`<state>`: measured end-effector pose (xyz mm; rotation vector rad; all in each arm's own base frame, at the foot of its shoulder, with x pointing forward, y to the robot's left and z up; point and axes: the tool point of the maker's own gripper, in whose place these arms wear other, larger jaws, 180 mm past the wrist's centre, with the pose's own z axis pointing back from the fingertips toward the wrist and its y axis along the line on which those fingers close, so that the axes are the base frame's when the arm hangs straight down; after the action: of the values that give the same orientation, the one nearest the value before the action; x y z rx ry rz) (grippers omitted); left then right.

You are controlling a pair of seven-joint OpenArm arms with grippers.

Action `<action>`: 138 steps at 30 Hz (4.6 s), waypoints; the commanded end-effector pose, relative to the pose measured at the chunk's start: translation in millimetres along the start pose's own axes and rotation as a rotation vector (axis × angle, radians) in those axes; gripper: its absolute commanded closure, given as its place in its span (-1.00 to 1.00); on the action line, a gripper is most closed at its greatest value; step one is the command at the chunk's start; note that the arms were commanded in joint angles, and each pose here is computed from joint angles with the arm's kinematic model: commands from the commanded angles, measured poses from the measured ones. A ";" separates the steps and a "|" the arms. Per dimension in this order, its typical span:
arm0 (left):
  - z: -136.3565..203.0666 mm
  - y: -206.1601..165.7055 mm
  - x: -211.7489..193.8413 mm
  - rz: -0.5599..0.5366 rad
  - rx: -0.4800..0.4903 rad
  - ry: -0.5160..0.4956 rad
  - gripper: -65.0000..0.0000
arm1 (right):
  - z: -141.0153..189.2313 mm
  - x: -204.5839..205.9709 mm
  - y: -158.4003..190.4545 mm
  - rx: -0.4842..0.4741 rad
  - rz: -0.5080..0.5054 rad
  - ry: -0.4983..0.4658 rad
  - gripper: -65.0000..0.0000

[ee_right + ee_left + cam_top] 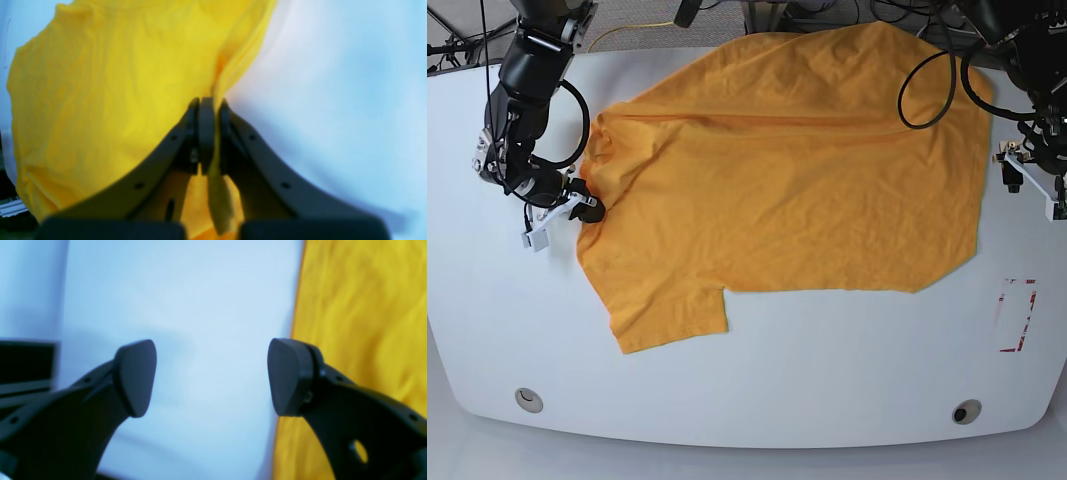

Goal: Fold the T-shirt properly
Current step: 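Release the shirt and move both grippers to the hem corners, then grasp the hem corners with both grippers and lift them over the shirt, then lay the hem onto the collar edge with both grippers and release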

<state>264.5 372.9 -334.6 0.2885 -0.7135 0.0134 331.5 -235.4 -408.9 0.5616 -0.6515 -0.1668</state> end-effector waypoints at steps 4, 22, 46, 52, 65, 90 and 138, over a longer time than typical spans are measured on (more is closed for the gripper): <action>-27.9 -0.3 25.9 0.091 -0.048 -0.032 -0.51 | 8.3 25.9 2.9 0.007 0.032 -0.061 1.00; -87.4 -76.3 42.0 0.168 -0.292 0.058 -0.79 | 8.4 25.4 3.0 0.008 0.032 -0.060 1.00; -105.9 -138.3 53.9 0.217 -0.412 0.050 0.94 | 10.3 30.3 4.8 0.006 0.044 -0.070 1.00; -100.9 -131.3 65.5 0.200 -0.398 0.016 1.00 | 26.5 58.5 24.3 0.001 0.149 -0.144 1.00; -37.4 -118.0 139.9 -0.012 -0.408 -0.260 1.00 | 41.5 142.1 71.2 0.015 0.396 -0.218 1.00; 192.9 15.1 402.2 -0.034 -0.032 -0.898 1.00 | 222.4 383.2 203.9 -0.136 0.871 -0.556 1.00; 31.9 -43.9 -1.1 -0.286 -0.140 0.082 1.00 | 107.3 -68.3 -4.9 -0.135 0.409 0.207 1.00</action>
<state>243.0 313.3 -336.0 0.2093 -0.5602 -0.2860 208.2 -257.1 -386.0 0.3276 -0.5134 0.2176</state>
